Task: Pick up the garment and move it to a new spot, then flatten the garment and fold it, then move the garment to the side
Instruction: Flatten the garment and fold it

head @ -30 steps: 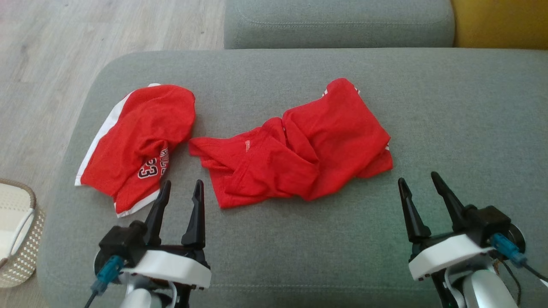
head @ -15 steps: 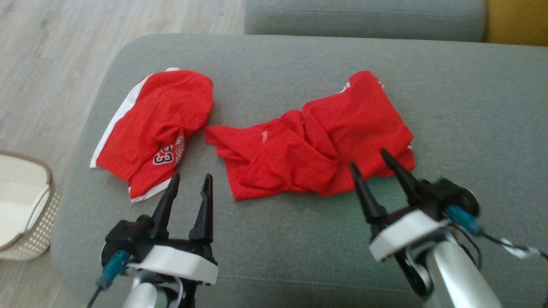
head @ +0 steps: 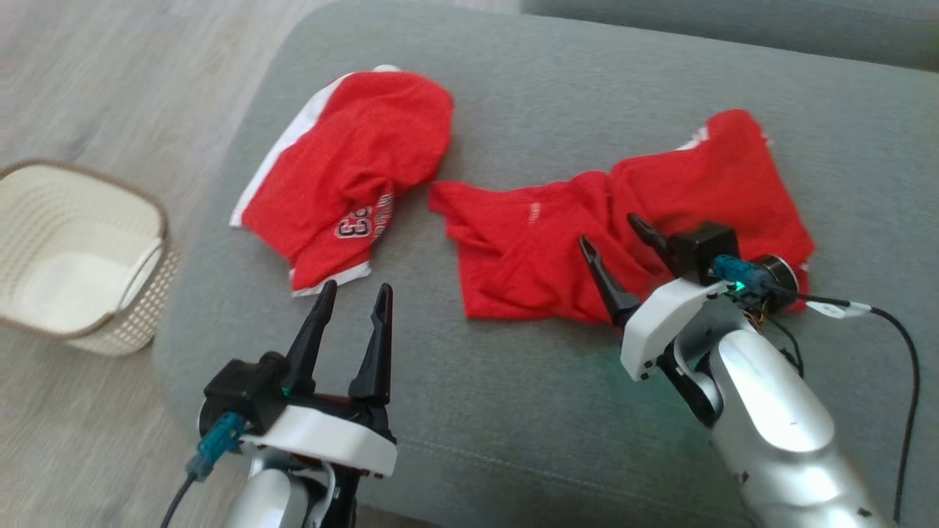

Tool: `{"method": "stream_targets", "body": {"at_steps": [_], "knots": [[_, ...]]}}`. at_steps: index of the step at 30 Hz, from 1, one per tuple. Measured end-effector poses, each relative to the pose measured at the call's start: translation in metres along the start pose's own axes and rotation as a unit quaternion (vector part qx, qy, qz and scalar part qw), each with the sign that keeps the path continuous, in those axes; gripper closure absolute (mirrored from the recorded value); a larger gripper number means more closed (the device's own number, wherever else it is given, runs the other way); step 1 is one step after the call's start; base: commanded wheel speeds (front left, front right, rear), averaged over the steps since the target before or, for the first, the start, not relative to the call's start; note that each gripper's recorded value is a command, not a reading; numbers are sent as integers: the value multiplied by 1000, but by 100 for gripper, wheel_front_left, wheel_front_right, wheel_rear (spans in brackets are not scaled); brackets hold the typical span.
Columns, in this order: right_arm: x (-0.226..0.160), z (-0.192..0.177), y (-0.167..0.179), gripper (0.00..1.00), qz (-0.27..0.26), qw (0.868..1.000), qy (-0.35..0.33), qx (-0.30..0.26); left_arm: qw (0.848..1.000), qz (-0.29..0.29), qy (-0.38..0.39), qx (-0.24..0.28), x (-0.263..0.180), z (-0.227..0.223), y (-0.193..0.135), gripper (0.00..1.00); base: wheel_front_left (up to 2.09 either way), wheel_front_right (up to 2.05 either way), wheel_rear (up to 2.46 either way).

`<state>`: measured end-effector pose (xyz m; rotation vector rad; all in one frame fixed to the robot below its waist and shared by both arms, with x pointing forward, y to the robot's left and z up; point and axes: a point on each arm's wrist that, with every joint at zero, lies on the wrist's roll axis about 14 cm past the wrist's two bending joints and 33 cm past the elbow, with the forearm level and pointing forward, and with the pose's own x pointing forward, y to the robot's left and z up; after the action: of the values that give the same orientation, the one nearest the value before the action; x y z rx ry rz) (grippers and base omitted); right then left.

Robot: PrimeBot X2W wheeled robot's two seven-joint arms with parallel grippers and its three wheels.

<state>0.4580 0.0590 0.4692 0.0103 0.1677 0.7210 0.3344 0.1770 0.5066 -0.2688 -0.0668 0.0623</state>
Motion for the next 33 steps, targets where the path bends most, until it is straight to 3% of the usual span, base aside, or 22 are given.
{"method": "stream_targets", "body": {"at_steps": [6,14,15,16,19,23,28,33], "knots": [[15,-33,18,0,34,998,57,-17,1000,21,7,5,-7,-3,11,0,0,0,0],[18,-42,8,2,25,994,88,-53,1000,27,2,2,-11,0,12,0,0,0,0],[17,-46,7,55,25,994,96,-55,1000,27,1,1,-11,1,12,0,0,0,0],[16,-50,8,100,27,992,107,-61,1000,26,1,1,-11,1,12,0,0,0,0],[15,-56,17,100,46,987,121,-92,1000,26,-1,1,-12,2,12,0,0,0,0],[18,-28,29,100,62,991,57,-106,1000,24,-7,0,-13,5,11,0,0,0,0],[25,59,41,100,70,984,-82,-140,1000,-10,-13,-8,-15,8,-3,0,0,0,0],[8,169,61,100,78,959,-227,-149,1000,-19,-17,-16,-26,8,-8,0,0,0,0]]}}
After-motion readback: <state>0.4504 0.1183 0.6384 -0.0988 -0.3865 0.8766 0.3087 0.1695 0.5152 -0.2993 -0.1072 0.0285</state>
